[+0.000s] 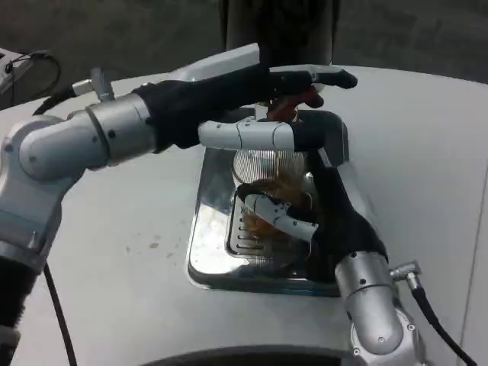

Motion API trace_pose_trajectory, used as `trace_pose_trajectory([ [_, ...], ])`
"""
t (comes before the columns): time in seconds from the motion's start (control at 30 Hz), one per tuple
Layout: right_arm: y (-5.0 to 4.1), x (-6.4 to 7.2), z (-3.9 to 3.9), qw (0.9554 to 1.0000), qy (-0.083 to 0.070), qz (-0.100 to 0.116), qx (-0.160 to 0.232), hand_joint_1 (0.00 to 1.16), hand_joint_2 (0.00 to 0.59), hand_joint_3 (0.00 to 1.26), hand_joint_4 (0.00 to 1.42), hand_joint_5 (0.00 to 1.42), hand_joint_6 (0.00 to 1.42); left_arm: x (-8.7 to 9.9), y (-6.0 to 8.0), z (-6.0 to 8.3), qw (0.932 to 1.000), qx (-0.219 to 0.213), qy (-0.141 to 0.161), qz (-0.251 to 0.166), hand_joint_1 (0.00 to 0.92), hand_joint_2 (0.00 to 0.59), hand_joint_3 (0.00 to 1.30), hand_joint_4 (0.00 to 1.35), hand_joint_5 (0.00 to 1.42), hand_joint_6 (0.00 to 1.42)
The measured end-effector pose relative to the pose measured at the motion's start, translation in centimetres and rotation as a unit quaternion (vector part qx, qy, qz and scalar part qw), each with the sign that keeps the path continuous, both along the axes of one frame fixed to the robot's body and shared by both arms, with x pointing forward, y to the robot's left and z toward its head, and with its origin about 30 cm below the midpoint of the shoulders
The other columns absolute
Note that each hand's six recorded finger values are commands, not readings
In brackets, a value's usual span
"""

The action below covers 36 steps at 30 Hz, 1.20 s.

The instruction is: Grasp the cup under the faucet to collect the drink, then remove the cup.

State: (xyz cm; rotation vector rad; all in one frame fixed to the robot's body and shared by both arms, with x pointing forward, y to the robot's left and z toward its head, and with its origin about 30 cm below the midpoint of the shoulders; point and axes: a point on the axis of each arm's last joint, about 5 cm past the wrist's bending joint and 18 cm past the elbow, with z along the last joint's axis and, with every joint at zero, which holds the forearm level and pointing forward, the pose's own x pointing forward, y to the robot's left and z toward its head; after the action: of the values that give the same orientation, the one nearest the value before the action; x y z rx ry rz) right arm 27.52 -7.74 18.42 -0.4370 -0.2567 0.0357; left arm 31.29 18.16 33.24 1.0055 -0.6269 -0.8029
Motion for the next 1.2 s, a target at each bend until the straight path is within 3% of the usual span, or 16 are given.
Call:
trace_pose_trajectory([
  [0.67,-0.02,0.8,-0.32,0.9998,-0.001,0.006,0.017,0.68,0.214,0.0,0.0,0.05,0.0,0.3,0.2,0.3,1.0,0.004,0.001,0.002,0.0,0.002,0.16,0.07,0.18,0.07],
  [1.2,0.7,1.2,-0.69,0.9997,-0.005,-0.012,0.019,0.68,0.221,0.0,0.05,0.1,0.0,0.6,0.2,0.3,1.0,0.006,0.002,0.002,0.0,0.0,0.16,0.08,0.18,0.08],
])
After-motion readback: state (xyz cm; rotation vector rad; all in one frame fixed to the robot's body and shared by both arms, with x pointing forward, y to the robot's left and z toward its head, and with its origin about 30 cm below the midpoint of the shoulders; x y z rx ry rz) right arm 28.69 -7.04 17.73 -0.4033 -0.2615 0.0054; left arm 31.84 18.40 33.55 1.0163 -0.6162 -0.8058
